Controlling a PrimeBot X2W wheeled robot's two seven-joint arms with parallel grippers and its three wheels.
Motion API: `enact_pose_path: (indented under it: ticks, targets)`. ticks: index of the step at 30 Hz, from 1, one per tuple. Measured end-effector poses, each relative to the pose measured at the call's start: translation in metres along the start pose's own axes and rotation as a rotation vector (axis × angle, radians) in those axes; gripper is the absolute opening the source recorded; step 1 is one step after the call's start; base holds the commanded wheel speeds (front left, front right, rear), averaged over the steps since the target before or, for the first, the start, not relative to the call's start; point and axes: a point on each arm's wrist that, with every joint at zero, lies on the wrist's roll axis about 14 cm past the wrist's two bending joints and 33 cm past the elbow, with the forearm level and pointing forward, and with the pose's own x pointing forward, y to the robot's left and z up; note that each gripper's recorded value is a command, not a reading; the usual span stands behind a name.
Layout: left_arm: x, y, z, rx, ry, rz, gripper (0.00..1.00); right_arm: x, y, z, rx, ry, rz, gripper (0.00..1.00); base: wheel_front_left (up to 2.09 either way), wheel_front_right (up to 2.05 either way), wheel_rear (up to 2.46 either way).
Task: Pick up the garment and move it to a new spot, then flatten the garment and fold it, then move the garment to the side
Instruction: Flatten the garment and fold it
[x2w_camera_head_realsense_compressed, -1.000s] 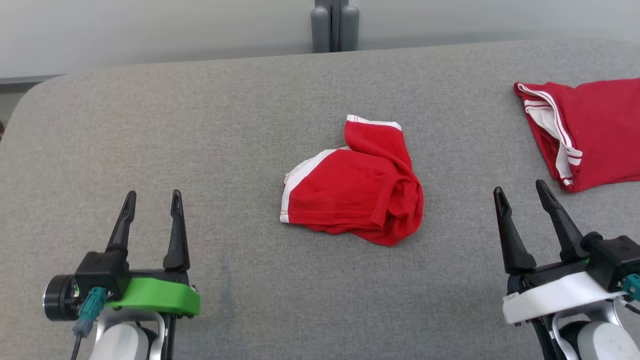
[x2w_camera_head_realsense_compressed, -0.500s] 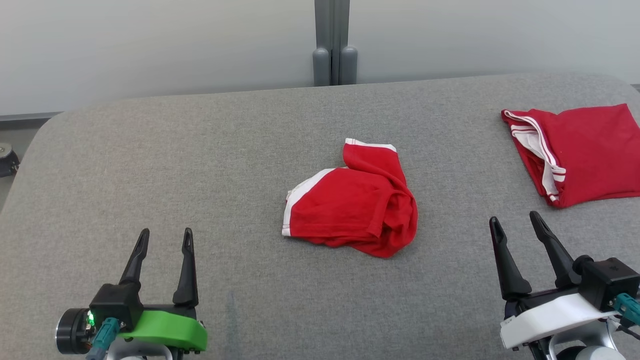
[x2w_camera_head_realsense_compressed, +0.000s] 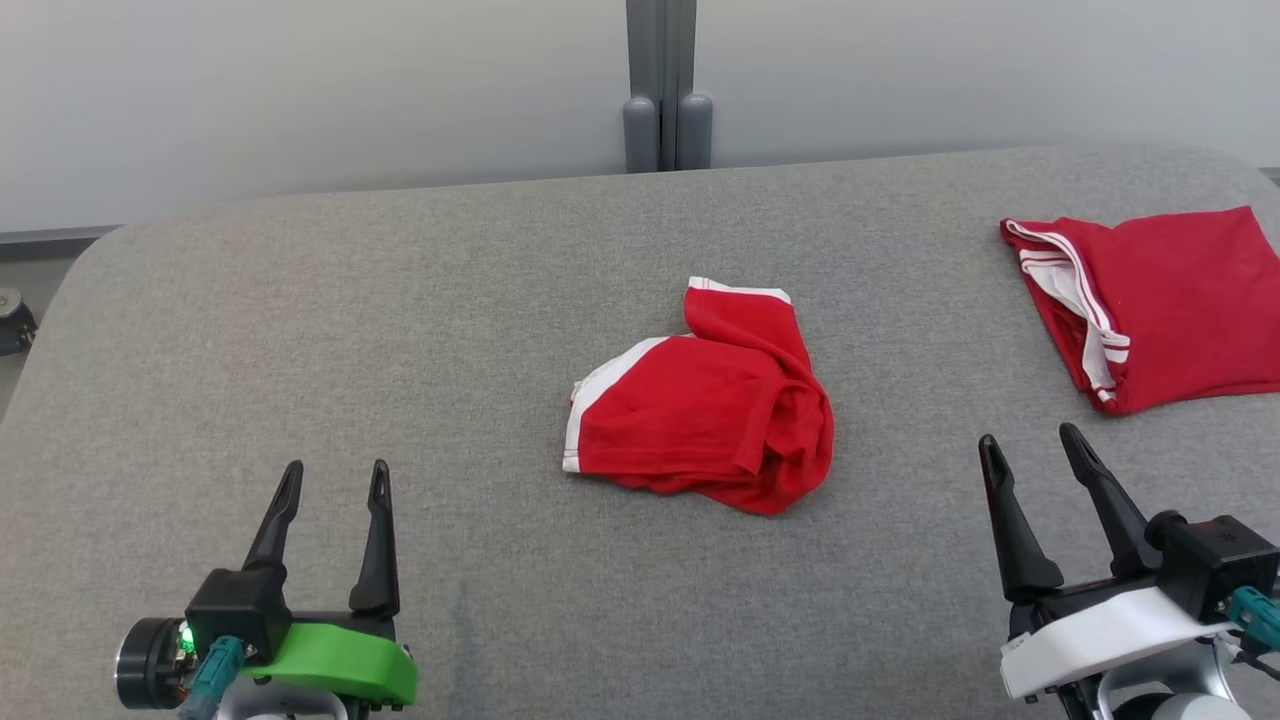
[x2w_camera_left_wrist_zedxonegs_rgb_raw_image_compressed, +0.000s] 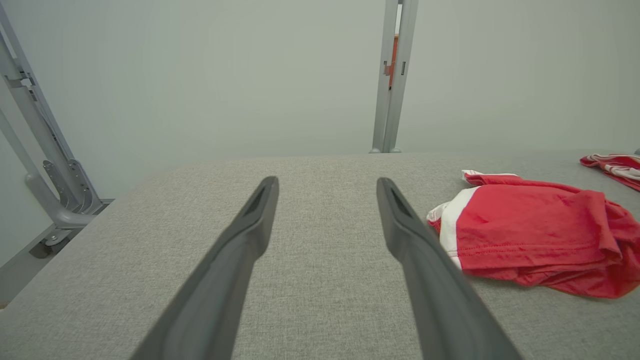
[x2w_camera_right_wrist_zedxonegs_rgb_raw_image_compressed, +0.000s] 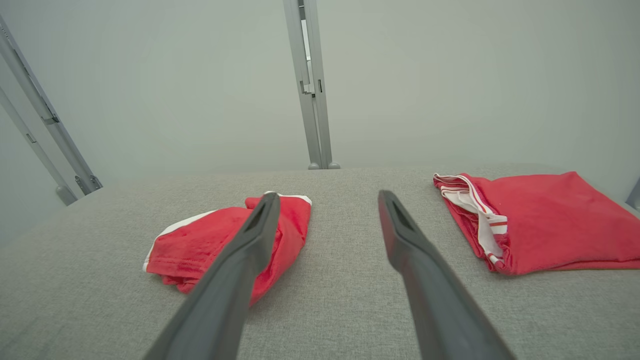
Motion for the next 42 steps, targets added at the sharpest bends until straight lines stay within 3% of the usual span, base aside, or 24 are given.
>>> enact_pose_path:
  ticks: [8, 18, 25, 26, 27, 28, 31, 36, 42]
  targets:
    - [0.015, -0.006, 0.009, 0.019, -0.034, -0.016, 1.00, 0.020, 0.024, -0.016, -0.005, 0.065, 0.100, 1.00, 0.00, 0.00, 0.00]
    - [0.044, -0.008, 0.014, -0.003, -0.068, -0.009, 1.00, 0.055, 0.100, -0.090, 0.044, 0.284, 0.373, 1.00, 0.00, 0.00, 0.00]
    - [0.044, 0.008, 0.006, -0.005, -0.046, 0.044, 1.00, 0.072, 0.115, -0.135, 0.043, 0.400, 0.412, 1.00, 0.00, 0.00, 0.00]
    - [0.043, 0.010, 0.004, -0.006, -0.041, 0.051, 1.00, 0.074, 0.118, -0.139, 0.050, 0.405, 0.417, 0.79, 0.00, 0.00, 0.00]
    - [0.043, 0.011, 0.002, -0.001, -0.037, 0.054, 1.00, 0.076, 0.120, -0.140, 0.058, 0.404, 0.417, 0.16, 0.00, 0.00, 0.00]
    - [0.043, 0.013, 0.001, -0.001, -0.032, 0.057, 1.00, 0.077, 0.121, -0.142, 0.064, 0.405, 0.418, 0.00, 0.00, 0.00, 0.00]
    - [0.042, 0.018, -0.002, 0.005, -0.024, 0.071, 1.00, 0.083, 0.123, -0.139, 0.083, 0.370, 0.414, 0.00, 0.00, 0.00, 0.00]
    - [0.045, 0.019, 0.000, 0.015, -0.034, 0.070, 1.00, 0.094, 0.113, -0.103, 0.133, 0.210, 0.376, 0.00, 0.00, 0.00, 0.00]
    - [0.051, 0.012, 0.002, 0.025, -0.045, 0.042, 1.00, 0.091, 0.057, -0.076, 0.128, 0.117, 0.218, 0.00, 0.00, 0.00, 0.00]
